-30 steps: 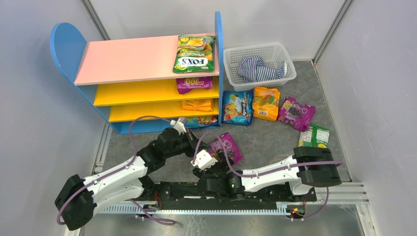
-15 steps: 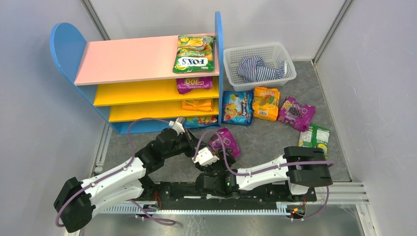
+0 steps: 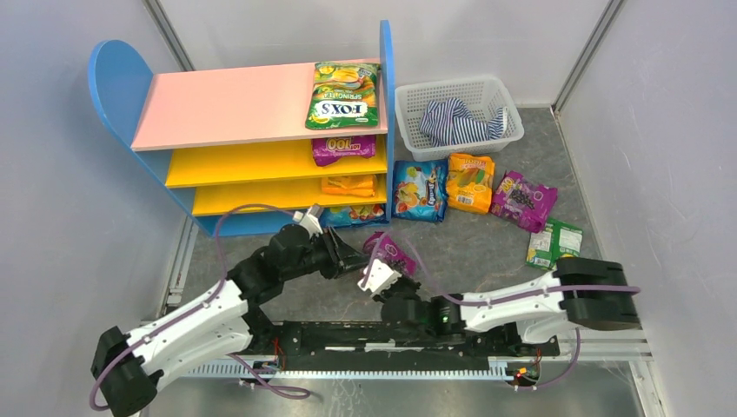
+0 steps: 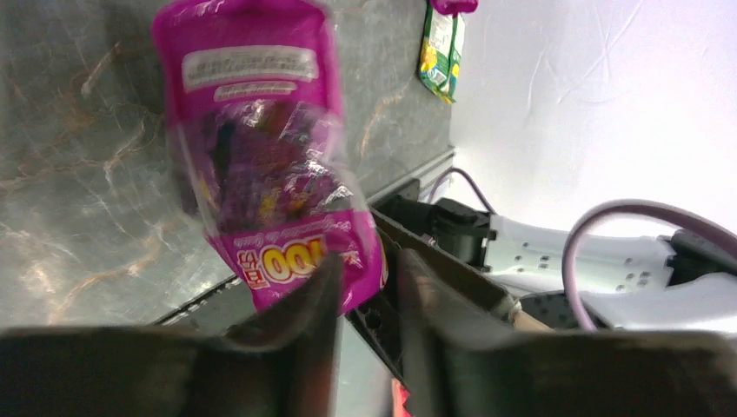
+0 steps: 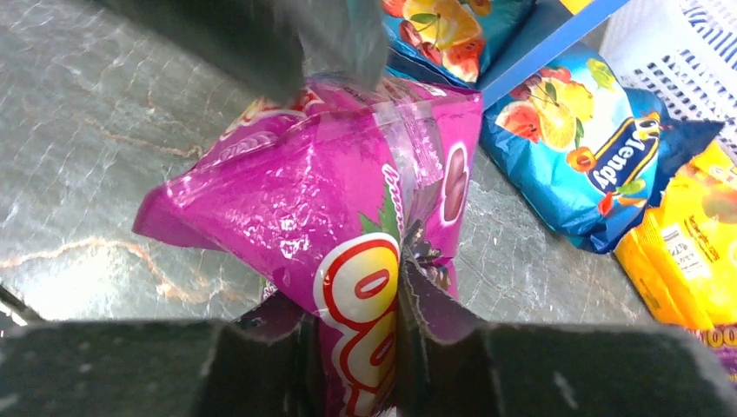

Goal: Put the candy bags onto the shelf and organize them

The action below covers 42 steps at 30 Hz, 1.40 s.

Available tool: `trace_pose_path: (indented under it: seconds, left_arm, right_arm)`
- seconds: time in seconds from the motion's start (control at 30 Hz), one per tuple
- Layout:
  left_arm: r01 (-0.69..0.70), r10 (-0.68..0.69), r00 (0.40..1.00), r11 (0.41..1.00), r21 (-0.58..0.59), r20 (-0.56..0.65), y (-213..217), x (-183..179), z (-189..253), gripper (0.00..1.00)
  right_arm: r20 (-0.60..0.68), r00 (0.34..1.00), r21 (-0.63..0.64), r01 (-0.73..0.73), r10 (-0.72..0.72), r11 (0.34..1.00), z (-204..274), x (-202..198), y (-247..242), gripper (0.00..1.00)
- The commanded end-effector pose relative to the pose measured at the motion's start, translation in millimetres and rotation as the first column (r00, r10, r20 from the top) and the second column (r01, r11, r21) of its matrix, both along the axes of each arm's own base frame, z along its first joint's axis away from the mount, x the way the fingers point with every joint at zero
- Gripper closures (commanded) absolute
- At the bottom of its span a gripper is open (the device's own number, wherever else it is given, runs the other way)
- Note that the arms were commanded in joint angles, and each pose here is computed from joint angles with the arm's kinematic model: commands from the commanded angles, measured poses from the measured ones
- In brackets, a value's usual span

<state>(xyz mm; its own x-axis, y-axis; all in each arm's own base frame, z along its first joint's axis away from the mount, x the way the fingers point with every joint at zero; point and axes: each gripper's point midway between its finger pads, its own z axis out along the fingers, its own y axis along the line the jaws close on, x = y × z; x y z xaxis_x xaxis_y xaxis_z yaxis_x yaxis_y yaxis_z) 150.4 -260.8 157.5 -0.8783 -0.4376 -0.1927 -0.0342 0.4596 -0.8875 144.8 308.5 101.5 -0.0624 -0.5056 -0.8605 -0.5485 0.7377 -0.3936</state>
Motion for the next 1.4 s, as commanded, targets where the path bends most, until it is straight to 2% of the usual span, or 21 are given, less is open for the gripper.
trace_pose_path:
  seconds: [0.0,0.07,0.17,0.33,0.5,0.6,0.73,0.83,0.93,1.1,1.37]
  left_arm:
    - [-0.116,0.097,0.97,0.991,0.071,0.224,26.3,22.7,64.3,0.48]
    - [-0.183,0.137,0.948,0.973,0.138,0.289,48.0,26.3,80.9,0.31]
    - [-0.271,0.173,0.909,0.937,0.221,0.38,83.7,24.4,108.9,0.17]
    - [-0.442,0.285,0.824,0.865,0.239,0.49,146.3,13.3,155.9,0.1]
    - [-0.557,0.389,0.728,0.816,0.155,0.565,203.0,-11.9,191.7,0.05]
    - [-0.6,0.44,0.689,0.792,0.112,0.576,227.4,-24.6,197.8,0.01]
    - [-0.611,0.455,0.68,0.785,0.101,0.574,240.1,-34.6,195.3,0.0]
    - [-0.624,0.464,0.674,0.774,0.107,0.574,250.2,-40.5,196.0,0.0]
    - [-0.639,0.48,0.665,0.762,0.103,0.572,261.7,-47.6,196.5,0.0]
    - [-0.641,0.497,0.669,0.762,0.091,0.553,269.6,-56.6,192.5,0.0]
    - [-0.592,0.467,0.722,0.799,0.106,0.511,250.3,-53.9,173.4,0.0]
  right_arm:
    - [-0.023,0.953,0.065,-0.299,0.301,0.952,18.4,-28.1,23.9,0.81]
    - [-0.004,0.92,0.048,-0.39,0.391,0.919,28.4,-36.0,26.8,0.87]
    - [0.023,0.873,0.003,-0.488,0.488,0.873,45.8,-44.4,32.8,0.94]
    - [0.086,0.836,-0.05,-0.54,0.542,0.84,88.5,-45.2,48.1,0.99]
    - [0.206,0.801,-0.064,-0.562,0.562,0.825,151.8,-41.6,69.0,0.98]
    - [0.281,0.789,-0.079,-0.548,0.546,0.833,193.1,-33.1,83.4,0.98]
    - [0.363,0.768,-0.108,-0.527,0.527,0.843,242.2,-19.6,109.1,0.99]
    - [0.402,0.718,-0.159,-0.555,0.567,0.816,266.6,-16.2,135.7,0.99]
    - [0.445,0.695,-0.207,-0.534,0.565,0.82,292.4,-3.3,157.8,0.99]
    - [0.485,0.691,-0.307,-0.439,0.535,0.845,314.3,35.3,184.2,0.99]
    - [0.539,0.668,-0.423,-0.312,0.513,0.85,332.0,94.2,205.3,0.99]
